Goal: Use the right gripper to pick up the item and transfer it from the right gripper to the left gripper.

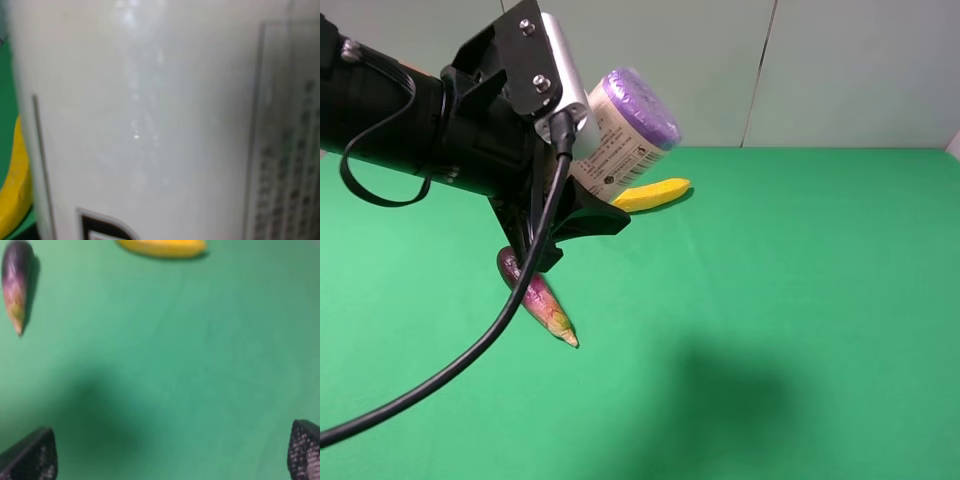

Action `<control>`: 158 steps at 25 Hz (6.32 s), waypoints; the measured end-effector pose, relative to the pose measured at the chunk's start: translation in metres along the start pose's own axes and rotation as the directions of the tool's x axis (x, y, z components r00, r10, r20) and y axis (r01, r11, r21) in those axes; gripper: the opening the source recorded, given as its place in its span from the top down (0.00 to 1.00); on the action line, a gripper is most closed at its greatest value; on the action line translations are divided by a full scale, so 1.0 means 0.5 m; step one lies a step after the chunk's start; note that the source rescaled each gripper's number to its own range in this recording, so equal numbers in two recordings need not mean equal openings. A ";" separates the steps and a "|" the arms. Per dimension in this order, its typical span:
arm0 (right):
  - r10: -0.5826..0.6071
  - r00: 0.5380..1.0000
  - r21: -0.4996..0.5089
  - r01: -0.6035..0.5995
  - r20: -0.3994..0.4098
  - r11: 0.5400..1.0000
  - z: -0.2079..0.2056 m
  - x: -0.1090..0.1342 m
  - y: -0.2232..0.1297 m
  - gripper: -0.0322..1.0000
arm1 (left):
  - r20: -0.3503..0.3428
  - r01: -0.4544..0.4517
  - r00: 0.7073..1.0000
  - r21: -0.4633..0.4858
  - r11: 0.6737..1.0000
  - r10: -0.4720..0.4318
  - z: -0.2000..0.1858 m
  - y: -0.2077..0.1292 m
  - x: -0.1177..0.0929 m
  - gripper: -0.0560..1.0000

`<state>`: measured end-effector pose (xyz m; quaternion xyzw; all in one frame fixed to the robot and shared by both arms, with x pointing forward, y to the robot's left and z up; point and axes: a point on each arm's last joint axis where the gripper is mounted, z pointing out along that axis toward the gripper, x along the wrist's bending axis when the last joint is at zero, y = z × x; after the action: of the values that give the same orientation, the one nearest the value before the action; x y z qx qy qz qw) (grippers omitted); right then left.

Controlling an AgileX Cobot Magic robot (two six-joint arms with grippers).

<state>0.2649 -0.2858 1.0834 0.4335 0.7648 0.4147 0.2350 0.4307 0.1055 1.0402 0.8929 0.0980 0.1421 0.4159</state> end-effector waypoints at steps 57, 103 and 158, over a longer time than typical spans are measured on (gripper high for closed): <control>0.205 0.944 -0.164 -0.167 0.259 0.972 -0.020 0.010 -0.085 0.00 | -0.447 0.685 0.688 0.142 0.714 -0.571 -0.110 -0.170 0.166 0.95; 0.205 0.944 -0.165 -0.166 0.259 0.972 -0.020 0.010 -0.086 0.00 | -0.559 0.861 0.509 0.356 0.365 -0.655 0.042 -0.380 0.362 0.95; 0.205 0.944 -0.165 -0.166 0.259 0.972 -0.020 0.010 -0.086 0.00 | -0.669 0.893 0.446 0.285 0.348 -0.594 -0.257 -0.093 0.352 0.00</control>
<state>0.2349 -0.2978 1.0531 0.5393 0.6494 0.4240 0.3281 0.5503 0.2784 1.1134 0.7570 0.6412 0.0920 0.0856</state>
